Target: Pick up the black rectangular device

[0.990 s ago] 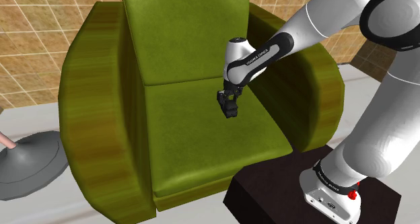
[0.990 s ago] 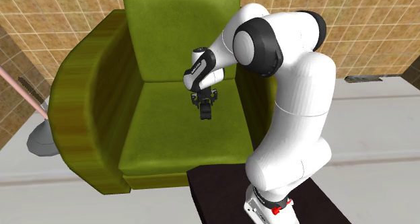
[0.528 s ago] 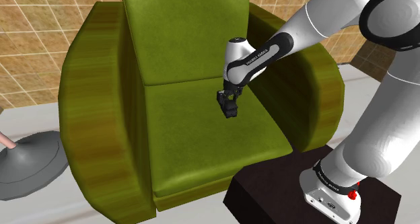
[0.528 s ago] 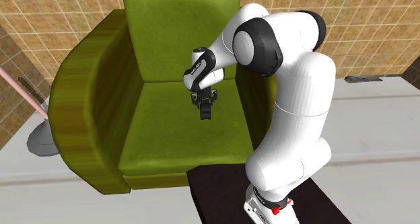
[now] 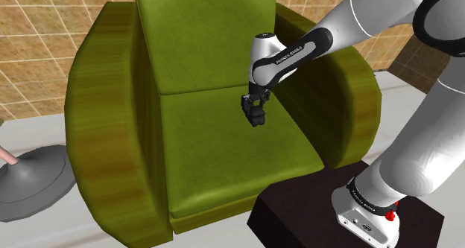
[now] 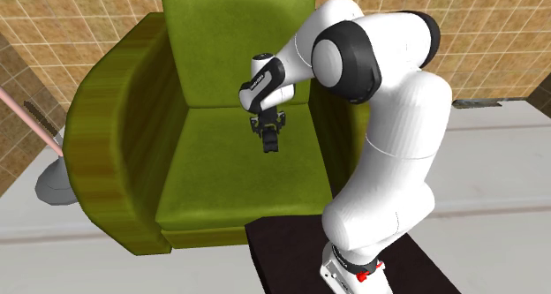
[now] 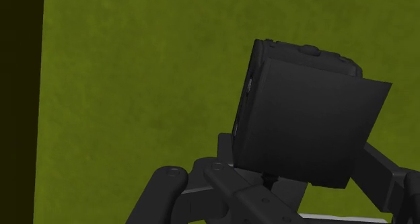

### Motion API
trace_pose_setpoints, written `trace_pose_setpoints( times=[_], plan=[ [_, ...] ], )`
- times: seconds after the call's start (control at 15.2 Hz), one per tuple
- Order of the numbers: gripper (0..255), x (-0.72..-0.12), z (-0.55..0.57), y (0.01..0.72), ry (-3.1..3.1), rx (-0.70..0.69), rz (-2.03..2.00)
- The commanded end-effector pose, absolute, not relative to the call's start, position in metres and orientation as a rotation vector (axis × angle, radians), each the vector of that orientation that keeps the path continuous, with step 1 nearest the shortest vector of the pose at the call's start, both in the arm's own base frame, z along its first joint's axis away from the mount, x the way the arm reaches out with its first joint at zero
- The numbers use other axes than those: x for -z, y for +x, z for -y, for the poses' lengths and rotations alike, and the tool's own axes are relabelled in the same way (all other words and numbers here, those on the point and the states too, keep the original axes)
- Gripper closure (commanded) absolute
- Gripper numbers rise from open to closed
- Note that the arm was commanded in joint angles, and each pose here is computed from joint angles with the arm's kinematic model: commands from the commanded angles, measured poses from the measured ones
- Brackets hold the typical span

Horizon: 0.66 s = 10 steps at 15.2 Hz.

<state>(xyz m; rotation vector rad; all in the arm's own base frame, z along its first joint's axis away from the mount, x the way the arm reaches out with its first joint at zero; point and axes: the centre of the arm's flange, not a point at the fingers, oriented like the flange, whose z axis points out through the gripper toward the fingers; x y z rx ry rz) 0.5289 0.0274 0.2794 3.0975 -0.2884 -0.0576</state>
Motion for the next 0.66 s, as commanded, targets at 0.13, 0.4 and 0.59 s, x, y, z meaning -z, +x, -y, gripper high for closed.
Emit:
trace_pose_setpoints(
  times=[0.13,0.4,0.59],
  plan=[
    [255,-0.3,-0.028,0.53,3.098,0.058,0.288],
    [255,-0.322,-0.028,0.53,3.098,0.058,0.288],
    [255,-0.328,-0.028,0.53,3.098,0.058,0.288]
  ],
)
